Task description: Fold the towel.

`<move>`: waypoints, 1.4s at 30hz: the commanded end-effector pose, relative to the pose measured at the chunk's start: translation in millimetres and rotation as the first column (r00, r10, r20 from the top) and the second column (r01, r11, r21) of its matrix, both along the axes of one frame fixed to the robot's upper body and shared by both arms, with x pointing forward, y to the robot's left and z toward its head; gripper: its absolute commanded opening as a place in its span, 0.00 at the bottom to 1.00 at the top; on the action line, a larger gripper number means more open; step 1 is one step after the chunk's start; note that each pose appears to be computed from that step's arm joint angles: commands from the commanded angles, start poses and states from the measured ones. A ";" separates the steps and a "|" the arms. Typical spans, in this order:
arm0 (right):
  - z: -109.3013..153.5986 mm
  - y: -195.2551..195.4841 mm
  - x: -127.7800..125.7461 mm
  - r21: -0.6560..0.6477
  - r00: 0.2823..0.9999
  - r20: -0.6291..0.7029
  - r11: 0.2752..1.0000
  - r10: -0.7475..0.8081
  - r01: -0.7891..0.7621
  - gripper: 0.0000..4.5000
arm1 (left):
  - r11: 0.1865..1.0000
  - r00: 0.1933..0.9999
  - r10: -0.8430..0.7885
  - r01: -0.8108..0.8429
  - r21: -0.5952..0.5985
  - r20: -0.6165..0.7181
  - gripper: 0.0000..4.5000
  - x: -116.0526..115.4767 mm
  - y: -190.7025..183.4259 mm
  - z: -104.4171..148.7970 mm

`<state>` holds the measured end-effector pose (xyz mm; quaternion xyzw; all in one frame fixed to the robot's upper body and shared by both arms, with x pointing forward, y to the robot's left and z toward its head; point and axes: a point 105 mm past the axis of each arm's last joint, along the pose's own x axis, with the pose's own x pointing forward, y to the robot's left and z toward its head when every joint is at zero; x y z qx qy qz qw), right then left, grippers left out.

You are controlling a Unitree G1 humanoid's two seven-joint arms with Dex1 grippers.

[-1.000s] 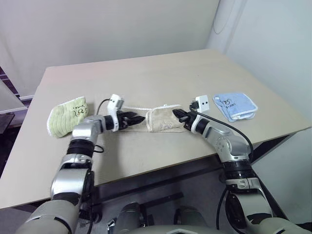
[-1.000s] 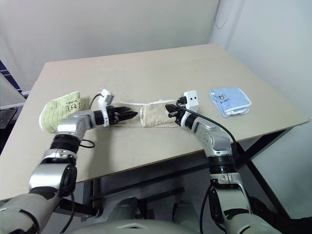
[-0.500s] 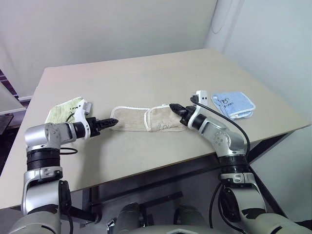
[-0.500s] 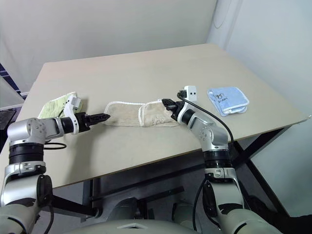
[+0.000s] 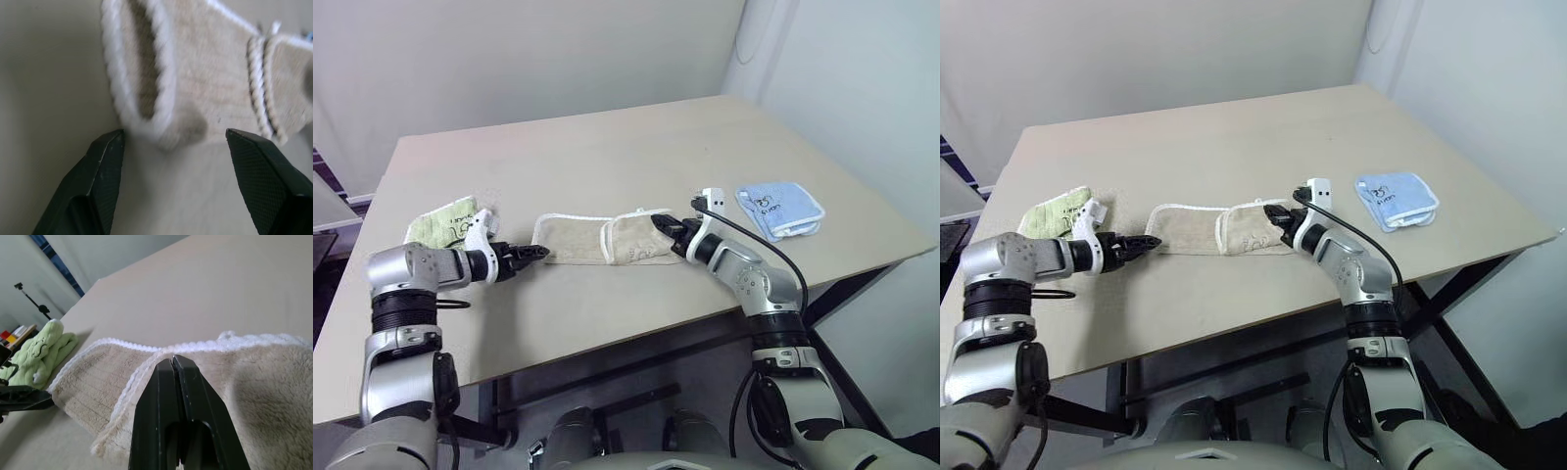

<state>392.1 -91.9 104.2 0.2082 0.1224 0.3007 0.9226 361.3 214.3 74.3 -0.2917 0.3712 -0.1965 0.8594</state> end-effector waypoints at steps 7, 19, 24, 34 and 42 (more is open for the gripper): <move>14.6 -11.0 3.7 0.003 0.997 0.058 0.999 -0.051 0.051 0.00 | 0.996 0.998 0.055 -0.054 -0.070 0.006 0.57 17.1 -14.0 -0.8; 21.9 -11.7 -8.6 0.006 0.994 0.106 1.000 -0.007 0.007 0.00 | 0.995 0.988 0.043 -0.029 -0.096 0.146 0.01 32.6 -22.4 18.5; 42.7 -16.0 -30.4 0.062 0.981 0.191 0.997 0.042 -0.055 0.00 | 0.986 0.942 -0.090 0.130 -0.104 0.323 0.01 35.8 -46.7 56.3; 33.7 -44.5 -39.8 0.033 0.983 0.166 0.997 -0.079 0.074 0.00 | 0.864 0.767 -0.421 0.502 -0.045 0.484 0.01 20.9 -116.8 92.5; 21.4 -73.4 -36.3 -0.010 0.963 0.132 0.971 -0.235 0.239 0.00 | 0.739 0.653 -0.603 0.674 0.014 0.458 0.01 18.0 -197.5 64.1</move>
